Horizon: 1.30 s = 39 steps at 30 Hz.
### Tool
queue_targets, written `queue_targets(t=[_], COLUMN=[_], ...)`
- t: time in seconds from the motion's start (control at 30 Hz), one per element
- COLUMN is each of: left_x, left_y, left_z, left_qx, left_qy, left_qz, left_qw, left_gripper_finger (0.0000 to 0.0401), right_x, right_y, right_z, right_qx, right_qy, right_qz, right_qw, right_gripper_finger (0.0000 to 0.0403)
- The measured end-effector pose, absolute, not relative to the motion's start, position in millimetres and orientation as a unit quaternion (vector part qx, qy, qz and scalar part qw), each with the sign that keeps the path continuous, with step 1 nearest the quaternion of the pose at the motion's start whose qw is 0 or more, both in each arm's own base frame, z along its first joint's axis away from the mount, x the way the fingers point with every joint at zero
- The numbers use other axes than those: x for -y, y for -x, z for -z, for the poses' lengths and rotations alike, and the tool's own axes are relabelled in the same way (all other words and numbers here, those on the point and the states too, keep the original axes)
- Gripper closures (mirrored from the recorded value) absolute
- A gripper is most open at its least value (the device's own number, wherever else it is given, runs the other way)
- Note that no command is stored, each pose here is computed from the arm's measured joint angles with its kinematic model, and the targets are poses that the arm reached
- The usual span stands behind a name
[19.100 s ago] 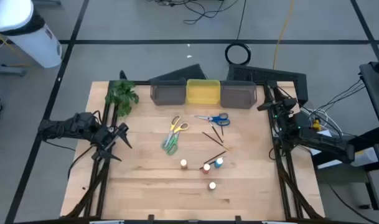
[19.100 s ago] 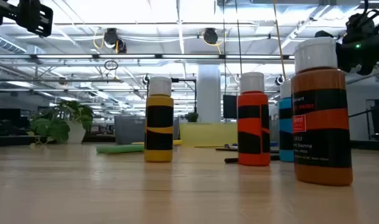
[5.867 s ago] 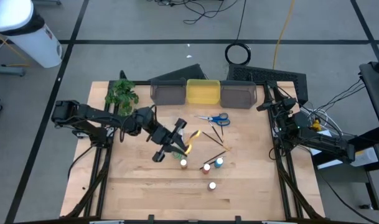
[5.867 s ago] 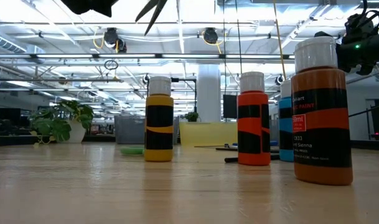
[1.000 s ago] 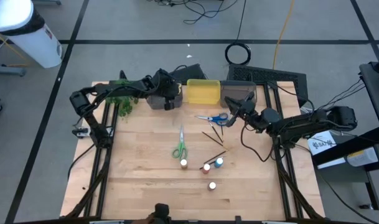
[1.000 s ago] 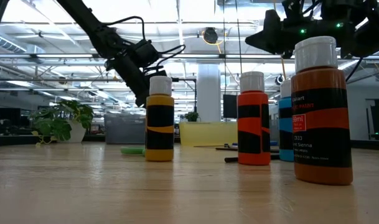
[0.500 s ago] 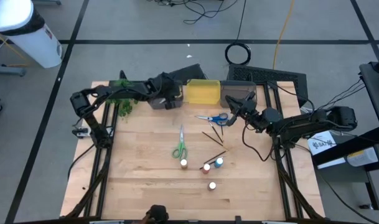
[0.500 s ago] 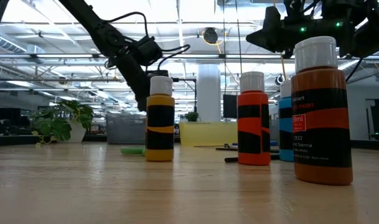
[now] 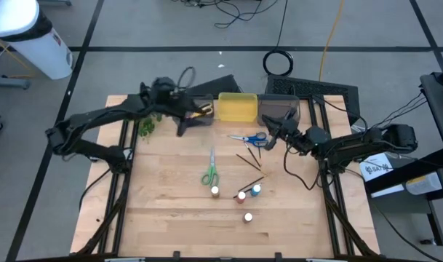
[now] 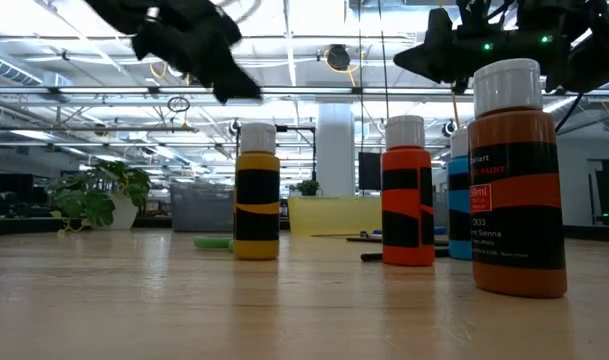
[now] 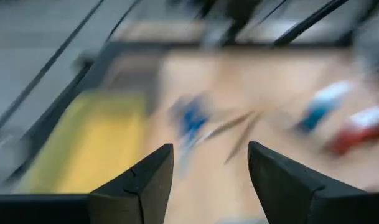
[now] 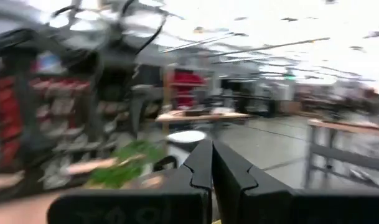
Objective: Pick & Place Paint Supplies
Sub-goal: Put the blue scissors into the left black bin
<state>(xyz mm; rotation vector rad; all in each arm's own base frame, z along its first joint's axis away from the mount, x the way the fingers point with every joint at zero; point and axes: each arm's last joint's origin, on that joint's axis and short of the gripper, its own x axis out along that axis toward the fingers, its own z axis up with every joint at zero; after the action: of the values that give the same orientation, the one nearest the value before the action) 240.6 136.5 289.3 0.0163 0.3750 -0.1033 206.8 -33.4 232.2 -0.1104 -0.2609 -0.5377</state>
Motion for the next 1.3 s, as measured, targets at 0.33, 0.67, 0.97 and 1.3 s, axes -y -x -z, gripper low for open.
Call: queue_targets(t=[0.33,0.67,0.97,1.3], left_x=[-90,-71,-69,-71], left_y=[-222,-225,-226,-227], left_z=[-261,-252,-253,-251], left_qx=[-0.019,-0.016,-0.008,-0.015], left_qy=[0.038,0.097,0.073,0.071], left_qz=[0.089,0.099,0.092,0.055], left_qw=[0.995,0.990,0.993,0.996], left_gripper_finger=[0.0185,0.0185,0.0185,0.0185], right_x=[23,24,28,44], right_y=[-246,-243,-226,-215], right_z=[-232,-181,-147,-128], right_qx=[-0.228,-0.379,-0.436,-0.418], right_qy=[-0.014,0.040,0.089,0.078], right_qz=[0.203,0.188,0.172,0.165], right_qw=[0.952,0.905,0.879,0.890], right_gripper_finger=[0.0333,0.0213,0.0208,0.0207])
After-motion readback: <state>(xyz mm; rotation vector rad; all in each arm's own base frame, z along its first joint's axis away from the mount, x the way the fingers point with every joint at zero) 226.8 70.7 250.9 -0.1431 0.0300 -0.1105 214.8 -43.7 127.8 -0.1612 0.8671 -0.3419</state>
